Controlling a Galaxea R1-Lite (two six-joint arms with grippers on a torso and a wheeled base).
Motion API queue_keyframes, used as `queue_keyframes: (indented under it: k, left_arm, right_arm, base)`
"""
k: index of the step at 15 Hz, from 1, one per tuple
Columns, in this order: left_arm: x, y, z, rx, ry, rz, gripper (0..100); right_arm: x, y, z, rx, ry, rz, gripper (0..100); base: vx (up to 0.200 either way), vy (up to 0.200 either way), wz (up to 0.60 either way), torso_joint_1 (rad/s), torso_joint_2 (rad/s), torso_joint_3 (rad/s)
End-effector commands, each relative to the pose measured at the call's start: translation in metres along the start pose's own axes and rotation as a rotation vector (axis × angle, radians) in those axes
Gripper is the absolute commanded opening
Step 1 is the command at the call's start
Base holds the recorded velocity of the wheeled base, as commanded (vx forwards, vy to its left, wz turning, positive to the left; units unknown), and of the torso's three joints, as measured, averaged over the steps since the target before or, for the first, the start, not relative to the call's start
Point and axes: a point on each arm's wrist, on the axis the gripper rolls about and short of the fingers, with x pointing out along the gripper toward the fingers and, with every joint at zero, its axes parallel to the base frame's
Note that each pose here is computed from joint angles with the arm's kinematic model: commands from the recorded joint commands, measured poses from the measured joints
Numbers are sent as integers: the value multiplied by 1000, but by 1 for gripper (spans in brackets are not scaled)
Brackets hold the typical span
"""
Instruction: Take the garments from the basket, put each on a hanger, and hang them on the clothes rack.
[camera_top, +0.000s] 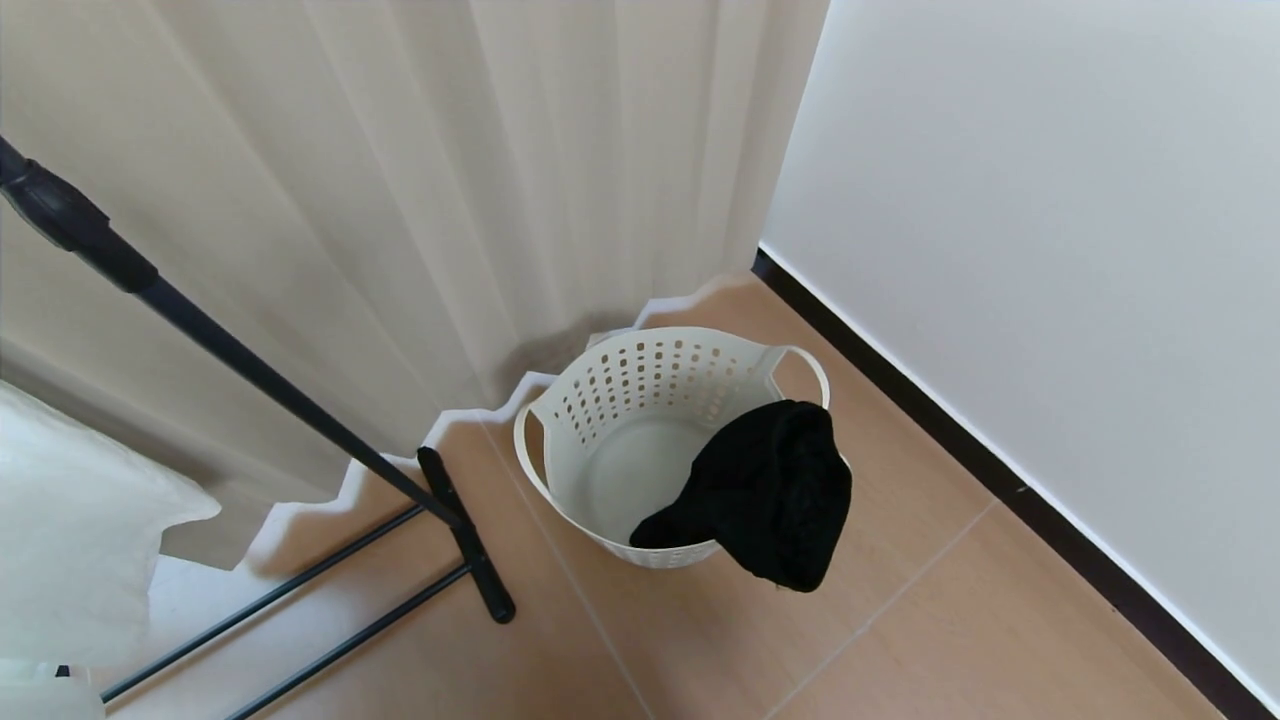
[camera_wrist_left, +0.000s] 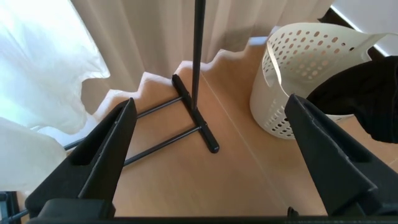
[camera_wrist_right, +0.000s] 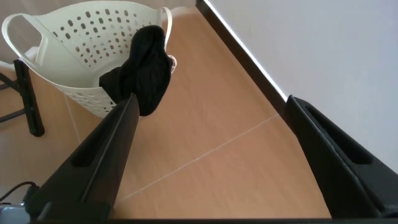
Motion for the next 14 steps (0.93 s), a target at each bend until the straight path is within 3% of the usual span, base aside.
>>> queue_keyframes:
  k: [1,10,12,13,14]
  left_arm:
    - [0,0,0,0,2,0,100]
    - [0,0,0,-5,3,2,100]
    - [0,0,0,-3,3,2,100]
    - [0,0,0,-3,3,2,100]
    - [0,0,0,-2,3,2,100]
  right_arm:
    - [0,0,0,-3,3,3,100]
    - [1,0,1,-20,33,11,100]
    - [17,0,5,-31,215,115,100]
    - [21,1,6,-25,261,162,100]
    - [33,2,9,-23,350,264,100]
  base:
    - [0,0,0,-2,7,-193]
    - [0,0,0,2,3,-196]
    - [0,0,0,7,0,-102]
    - [0,0,0,0,0,0]
    - [0,0,0,0,0,0]
